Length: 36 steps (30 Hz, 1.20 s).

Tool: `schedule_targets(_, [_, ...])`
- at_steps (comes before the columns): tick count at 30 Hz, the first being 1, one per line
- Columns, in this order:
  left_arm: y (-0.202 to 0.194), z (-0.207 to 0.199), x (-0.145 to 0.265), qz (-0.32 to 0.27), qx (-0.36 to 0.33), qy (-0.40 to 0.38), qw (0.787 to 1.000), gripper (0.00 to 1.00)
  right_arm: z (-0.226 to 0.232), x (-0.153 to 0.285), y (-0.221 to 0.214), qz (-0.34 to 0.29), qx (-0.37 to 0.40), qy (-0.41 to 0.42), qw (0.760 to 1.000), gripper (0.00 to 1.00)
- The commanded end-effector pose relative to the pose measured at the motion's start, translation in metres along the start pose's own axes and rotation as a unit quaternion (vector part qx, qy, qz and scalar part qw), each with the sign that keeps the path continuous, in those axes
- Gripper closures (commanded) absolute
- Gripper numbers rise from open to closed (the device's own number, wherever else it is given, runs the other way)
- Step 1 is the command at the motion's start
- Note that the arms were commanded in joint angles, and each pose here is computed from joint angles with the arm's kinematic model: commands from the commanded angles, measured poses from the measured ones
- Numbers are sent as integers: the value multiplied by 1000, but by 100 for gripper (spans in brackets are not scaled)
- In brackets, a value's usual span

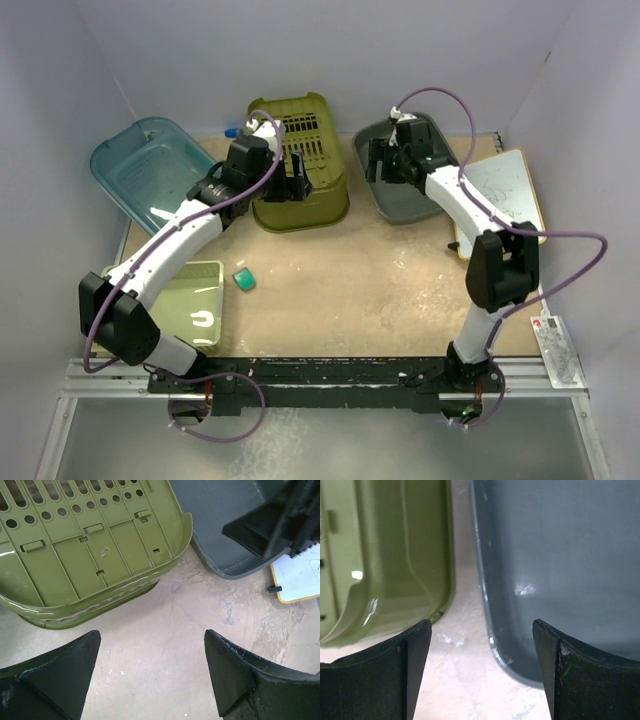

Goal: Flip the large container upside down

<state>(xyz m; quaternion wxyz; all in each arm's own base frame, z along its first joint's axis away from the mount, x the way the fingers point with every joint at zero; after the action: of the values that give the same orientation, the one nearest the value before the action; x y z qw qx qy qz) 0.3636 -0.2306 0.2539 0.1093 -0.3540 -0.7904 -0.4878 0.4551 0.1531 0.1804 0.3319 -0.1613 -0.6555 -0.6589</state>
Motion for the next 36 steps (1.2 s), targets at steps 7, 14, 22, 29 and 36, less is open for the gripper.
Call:
schedule_targets(7, [27, -19, 19, -45, -9, -31, 998, 18, -17, -41, 0, 64, 106, -79, 989, 29])
schedule_targets(14, [26, -19, 21, -45, -6, -31, 999, 18, -7, -72, -20, 86, 128, -73, 985, 49])
schedule_targets(22, [24, -22, 22, -43, -2, -41, 998, 18, 3, -67, -14, 76, 123, -53, 988, 81])
schedule_targets(29, [26, -23, 21, -47, -2, -45, 998, 18, 13, -21, 22, 33, 102, -34, 994, 100])
schedule_targets(36, [27, -23, 24, -50, -4, -44, 998, 18, 36, 27, 54, -8, 34, 29, 999, 100])
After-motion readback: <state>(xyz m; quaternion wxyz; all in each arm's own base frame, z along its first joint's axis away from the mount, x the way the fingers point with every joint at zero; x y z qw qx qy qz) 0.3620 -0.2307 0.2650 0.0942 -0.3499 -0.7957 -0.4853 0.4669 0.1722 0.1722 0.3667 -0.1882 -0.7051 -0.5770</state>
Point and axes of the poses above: each gripper's point midway between its finger pads, its own x axis back along the fingers, its own z axis along the line the jaws close on, y = z × x, the point moved 1 cm from there along x, back along the fingers, and after that the axes turned 9 degrees about x, right-handed, at the moved point
